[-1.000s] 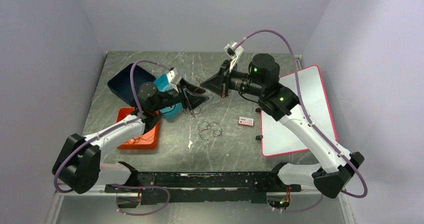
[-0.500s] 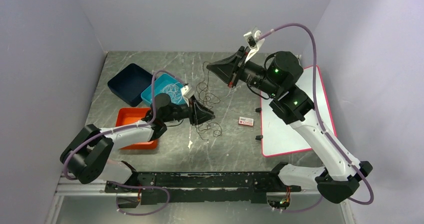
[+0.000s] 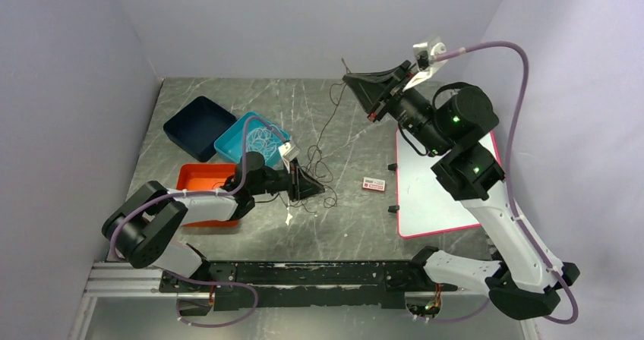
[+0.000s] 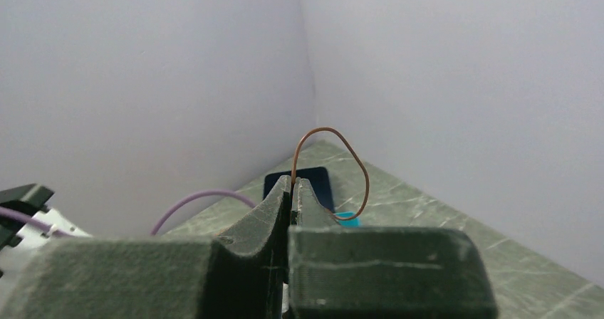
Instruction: Untangle the cables
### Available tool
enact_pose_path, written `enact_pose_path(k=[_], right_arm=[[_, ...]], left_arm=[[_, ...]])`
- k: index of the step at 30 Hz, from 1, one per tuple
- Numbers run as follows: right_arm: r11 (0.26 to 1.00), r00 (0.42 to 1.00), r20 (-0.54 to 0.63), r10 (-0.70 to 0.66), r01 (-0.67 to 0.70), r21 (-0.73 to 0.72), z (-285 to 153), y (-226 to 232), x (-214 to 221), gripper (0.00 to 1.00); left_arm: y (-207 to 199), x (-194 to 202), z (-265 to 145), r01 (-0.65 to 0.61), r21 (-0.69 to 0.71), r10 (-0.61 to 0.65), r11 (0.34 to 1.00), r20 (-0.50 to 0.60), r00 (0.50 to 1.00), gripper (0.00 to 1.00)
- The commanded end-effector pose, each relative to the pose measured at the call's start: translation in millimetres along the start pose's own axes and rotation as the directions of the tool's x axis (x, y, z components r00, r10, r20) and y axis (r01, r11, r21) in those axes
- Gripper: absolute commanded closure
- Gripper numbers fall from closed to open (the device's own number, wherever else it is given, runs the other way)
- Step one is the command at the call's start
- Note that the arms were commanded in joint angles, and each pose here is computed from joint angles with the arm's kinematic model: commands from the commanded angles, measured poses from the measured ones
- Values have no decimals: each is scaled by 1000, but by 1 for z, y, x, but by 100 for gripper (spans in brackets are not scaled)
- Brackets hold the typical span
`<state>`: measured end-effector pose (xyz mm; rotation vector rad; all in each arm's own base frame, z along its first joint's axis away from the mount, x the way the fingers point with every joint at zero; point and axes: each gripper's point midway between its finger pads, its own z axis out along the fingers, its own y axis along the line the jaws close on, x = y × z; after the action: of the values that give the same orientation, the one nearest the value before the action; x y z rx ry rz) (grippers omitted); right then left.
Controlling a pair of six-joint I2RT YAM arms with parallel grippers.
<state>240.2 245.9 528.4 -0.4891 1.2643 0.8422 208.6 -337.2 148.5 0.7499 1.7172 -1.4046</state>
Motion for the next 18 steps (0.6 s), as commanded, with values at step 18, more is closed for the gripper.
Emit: enact_pose_path(k=[18], right_arm=[[839,937,200,-286,143,525,-77,-76,-107,100]], left_arm=[[11,32,-7,33,-44,-34,998,-20,999,85]])
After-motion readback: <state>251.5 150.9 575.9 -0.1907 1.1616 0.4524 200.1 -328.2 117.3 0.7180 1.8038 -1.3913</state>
